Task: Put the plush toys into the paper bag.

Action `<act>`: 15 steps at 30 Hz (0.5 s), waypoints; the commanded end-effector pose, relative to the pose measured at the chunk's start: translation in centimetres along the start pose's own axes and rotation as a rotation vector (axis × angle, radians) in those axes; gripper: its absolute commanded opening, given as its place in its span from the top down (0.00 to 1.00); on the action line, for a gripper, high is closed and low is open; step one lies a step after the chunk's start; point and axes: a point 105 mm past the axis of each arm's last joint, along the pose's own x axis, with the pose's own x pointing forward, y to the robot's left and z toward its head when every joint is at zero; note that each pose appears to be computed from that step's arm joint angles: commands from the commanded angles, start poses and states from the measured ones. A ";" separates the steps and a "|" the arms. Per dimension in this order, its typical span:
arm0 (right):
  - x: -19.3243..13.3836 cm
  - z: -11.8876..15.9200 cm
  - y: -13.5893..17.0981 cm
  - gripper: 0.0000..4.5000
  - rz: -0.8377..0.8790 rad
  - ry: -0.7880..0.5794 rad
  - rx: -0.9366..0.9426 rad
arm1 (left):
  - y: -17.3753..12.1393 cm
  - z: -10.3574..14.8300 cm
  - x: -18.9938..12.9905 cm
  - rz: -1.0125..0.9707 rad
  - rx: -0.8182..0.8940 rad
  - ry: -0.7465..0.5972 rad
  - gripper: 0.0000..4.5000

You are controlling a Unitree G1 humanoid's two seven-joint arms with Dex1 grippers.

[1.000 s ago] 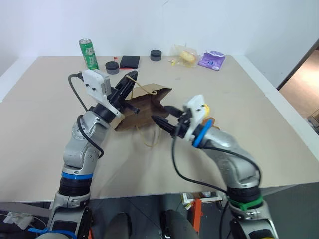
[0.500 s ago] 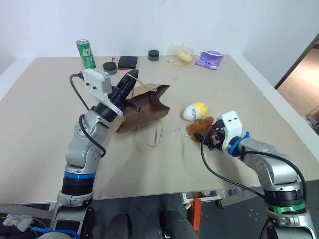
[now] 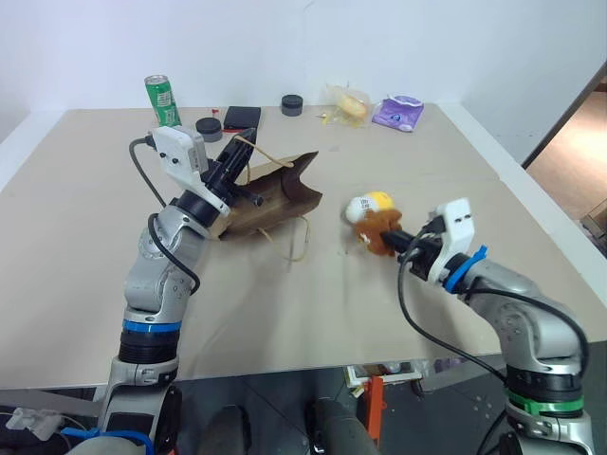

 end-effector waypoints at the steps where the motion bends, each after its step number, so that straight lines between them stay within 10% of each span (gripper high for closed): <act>1: 1.1 3.4 4.3 0.98 0.165 -0.099 -0.029 | -0.4 1.4 0.5 -0.025 0.016 -0.054 1.00; 15: 14.5 -1.1 7.9 0.98 0.110 0.103 -0.040 | -1.0 1.7 0.8 -0.037 -0.004 -0.071 1.00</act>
